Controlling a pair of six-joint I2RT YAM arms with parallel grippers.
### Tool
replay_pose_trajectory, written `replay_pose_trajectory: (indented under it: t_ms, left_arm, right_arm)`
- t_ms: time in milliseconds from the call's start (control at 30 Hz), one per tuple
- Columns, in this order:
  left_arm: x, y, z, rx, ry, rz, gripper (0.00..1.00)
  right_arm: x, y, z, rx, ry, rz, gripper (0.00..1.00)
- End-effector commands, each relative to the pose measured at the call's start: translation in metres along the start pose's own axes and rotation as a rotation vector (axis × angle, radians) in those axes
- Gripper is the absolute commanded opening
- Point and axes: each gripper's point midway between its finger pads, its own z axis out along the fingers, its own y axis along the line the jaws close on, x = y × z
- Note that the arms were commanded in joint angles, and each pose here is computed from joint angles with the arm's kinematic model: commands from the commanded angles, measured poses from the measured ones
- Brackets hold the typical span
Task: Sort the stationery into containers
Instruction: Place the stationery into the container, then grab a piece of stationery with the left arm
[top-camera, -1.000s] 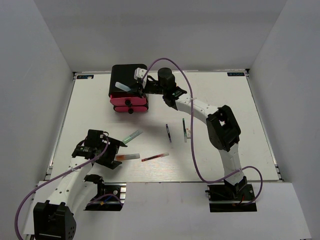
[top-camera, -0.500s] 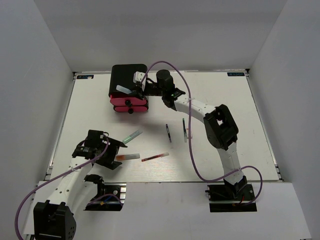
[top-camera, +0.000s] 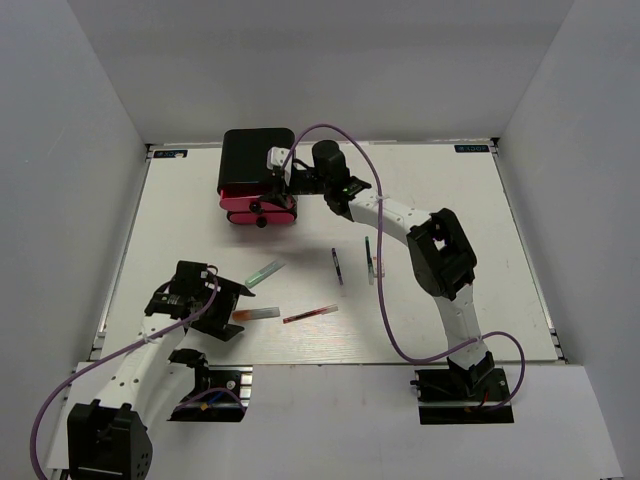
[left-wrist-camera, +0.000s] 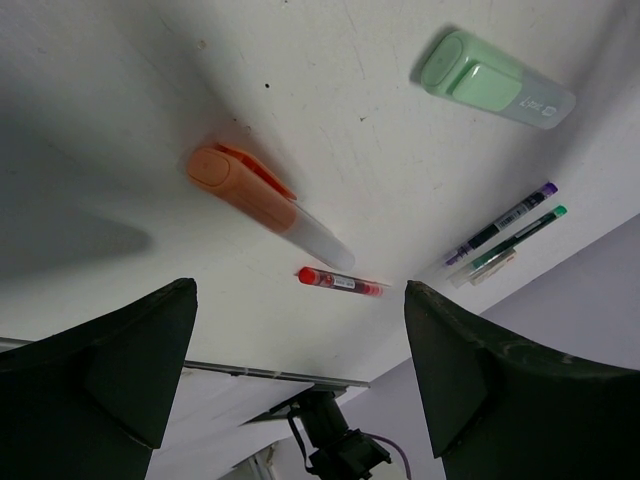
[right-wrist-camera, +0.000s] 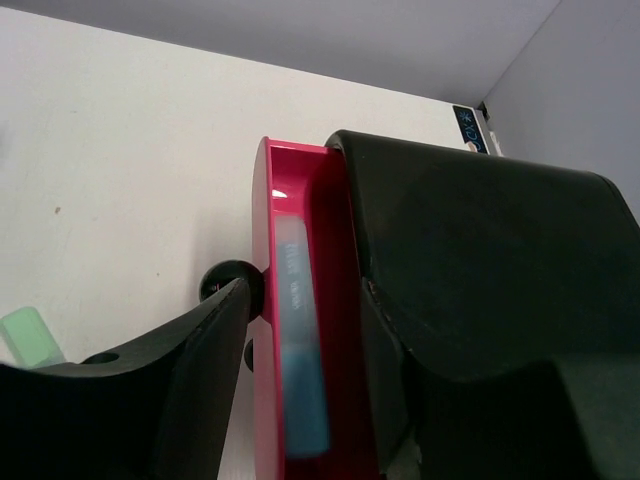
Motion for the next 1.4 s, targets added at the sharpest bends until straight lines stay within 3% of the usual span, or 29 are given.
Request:
replay_pose_trajectory:
  t_ms: [0, 267, 533, 600, 633, 700, 767, 833, 1167, 1367]
  left_arm:
    - [0.003, -0.003, 0.000, 0.014, 0.019, 0.001, 0.95]
    - [0.003, -0.003, 0.003, 0.004, 0.022, -0.002, 0.96]
    - [-0.002, 0.009, 0.005, -0.157, 0.016, -0.040, 0.93]
    - [-0.007, 0.010, 0.007, -0.208, 0.002, -0.049, 0.92]
    - [-0.008, 0.004, 0.006, -0.206, 0.002, -0.039, 0.92]
    - [-0.013, 0.003, 0.008, -0.238, -0.017, -0.043, 0.91]
    - [-0.015, -0.004, 0.011, -0.250, -0.014, -0.045, 0.91]
    - [-0.018, -0.008, 0.016, -0.251, -0.014, -0.046, 0.89]
    - [-0.014, 0.002, 0.028, -0.347, 0.042, -0.052, 0.78]
    - [-0.017, 0.012, 0.042, -0.401, 0.041, -0.080, 0.58]
  right_arm:
    - [-0.027, -0.003, -0.001, -0.016, -0.047, -0.045, 0.55]
    - [-0.044, -0.007, -0.007, 0.010, -0.079, -0.061, 0.58]
    - [-0.106, -0.014, -0.048, 0.099, -0.168, -0.080, 0.50]
    - [-0.089, -0.009, -0.059, 0.112, -0.143, -0.039, 0.50]
    - [-0.111, -0.009, -0.071, 0.127, -0.171, -0.070, 0.50]
    - [-0.089, -0.003, -0.083, 0.135, -0.135, -0.039, 0.50]
    - [-0.106, 0.000, -0.101, 0.153, -0.151, -0.062, 0.50]
    - [-0.092, 0.011, -0.115, 0.156, -0.125, -0.033, 0.50]
    - [-0.072, 0.043, -0.178, 0.237, -0.079, 0.021, 0.50]
    - [-0.073, 0.047, -0.198, 0.272, -0.083, 0.044, 0.50]
